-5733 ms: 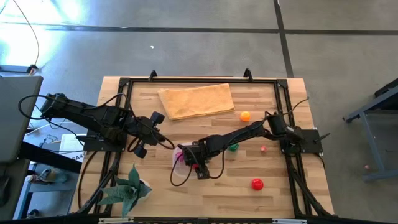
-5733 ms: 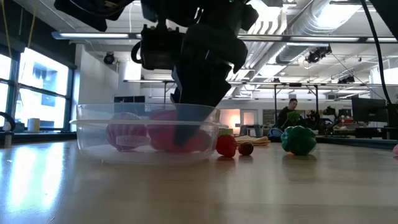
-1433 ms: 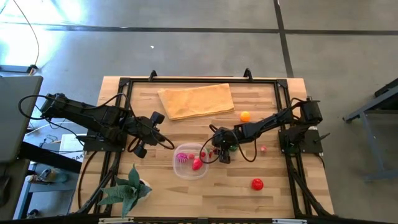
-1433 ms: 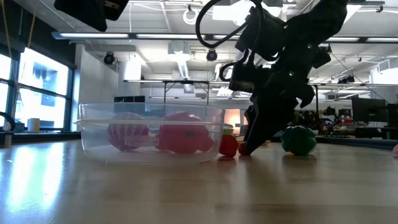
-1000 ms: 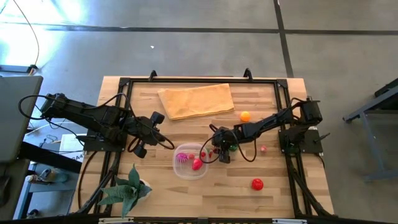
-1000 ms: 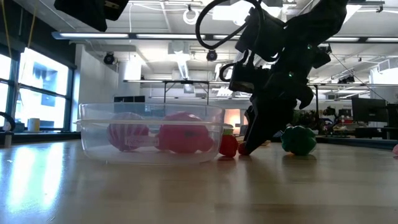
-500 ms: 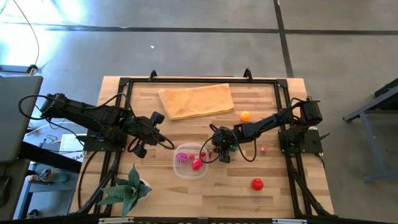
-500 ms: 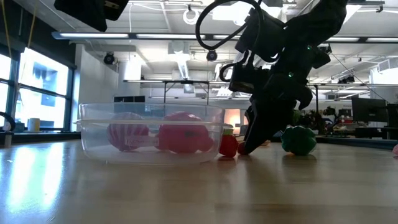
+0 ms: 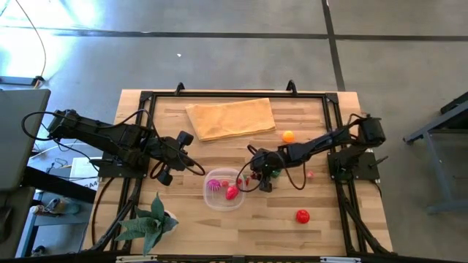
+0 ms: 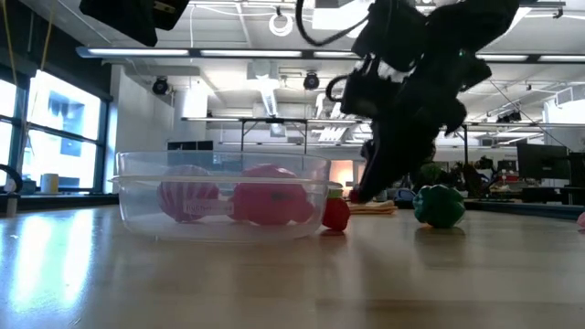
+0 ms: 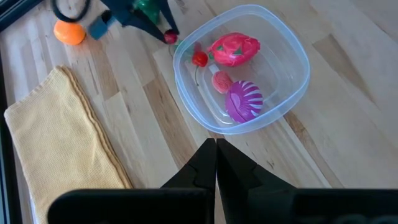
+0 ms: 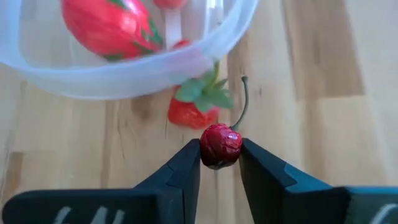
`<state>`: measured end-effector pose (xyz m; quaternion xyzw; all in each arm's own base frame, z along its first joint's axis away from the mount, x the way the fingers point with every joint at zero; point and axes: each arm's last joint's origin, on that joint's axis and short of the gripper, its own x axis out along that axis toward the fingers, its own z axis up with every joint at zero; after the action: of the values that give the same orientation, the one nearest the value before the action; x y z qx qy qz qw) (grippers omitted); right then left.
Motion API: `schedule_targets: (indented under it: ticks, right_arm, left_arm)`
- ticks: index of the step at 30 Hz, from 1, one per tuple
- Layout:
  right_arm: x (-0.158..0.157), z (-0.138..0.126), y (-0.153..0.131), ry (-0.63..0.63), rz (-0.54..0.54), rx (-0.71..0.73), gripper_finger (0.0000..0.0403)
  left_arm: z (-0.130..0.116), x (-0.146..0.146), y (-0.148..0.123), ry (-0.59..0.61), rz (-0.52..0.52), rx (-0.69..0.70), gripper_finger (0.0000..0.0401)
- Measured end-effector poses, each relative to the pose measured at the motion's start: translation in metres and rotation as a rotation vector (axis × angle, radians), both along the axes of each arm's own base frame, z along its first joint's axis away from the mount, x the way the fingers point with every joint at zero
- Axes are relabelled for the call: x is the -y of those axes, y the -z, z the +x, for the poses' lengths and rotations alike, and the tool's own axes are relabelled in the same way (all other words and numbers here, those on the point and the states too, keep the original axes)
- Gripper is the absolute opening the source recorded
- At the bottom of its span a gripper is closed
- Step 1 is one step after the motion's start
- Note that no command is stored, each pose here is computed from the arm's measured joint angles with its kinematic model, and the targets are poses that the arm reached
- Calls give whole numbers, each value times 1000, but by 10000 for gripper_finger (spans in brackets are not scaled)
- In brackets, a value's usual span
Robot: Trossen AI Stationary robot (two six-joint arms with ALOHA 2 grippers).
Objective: Pick and placing Produce into tupperware
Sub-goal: Put the red cherry into the transparent bin
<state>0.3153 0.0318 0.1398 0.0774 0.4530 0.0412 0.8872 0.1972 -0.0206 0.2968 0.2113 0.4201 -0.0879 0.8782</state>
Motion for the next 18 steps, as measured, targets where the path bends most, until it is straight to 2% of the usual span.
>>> schedule_targets:
  ticks: [4, 9, 14, 18]
  right_arm:
    - [2, -8, -16, 18, -24, -1, 94]
    - [2, -11, -55, 12, -19, 98, 94]
    - [-4, 8, -114, -67, -82, 195, 94]
    - [-9, 32, -144, -117, -153, 206, 94]
  left_arm:
    - [0, 0, 0, 0, 0, 0, 3]
    - [0, 0, 0, 0, 0, 0, 3]
    - [0, 0, 0, 0, 0, 0, 3]
    - [0, 0, 0, 0, 0, 1, 3]
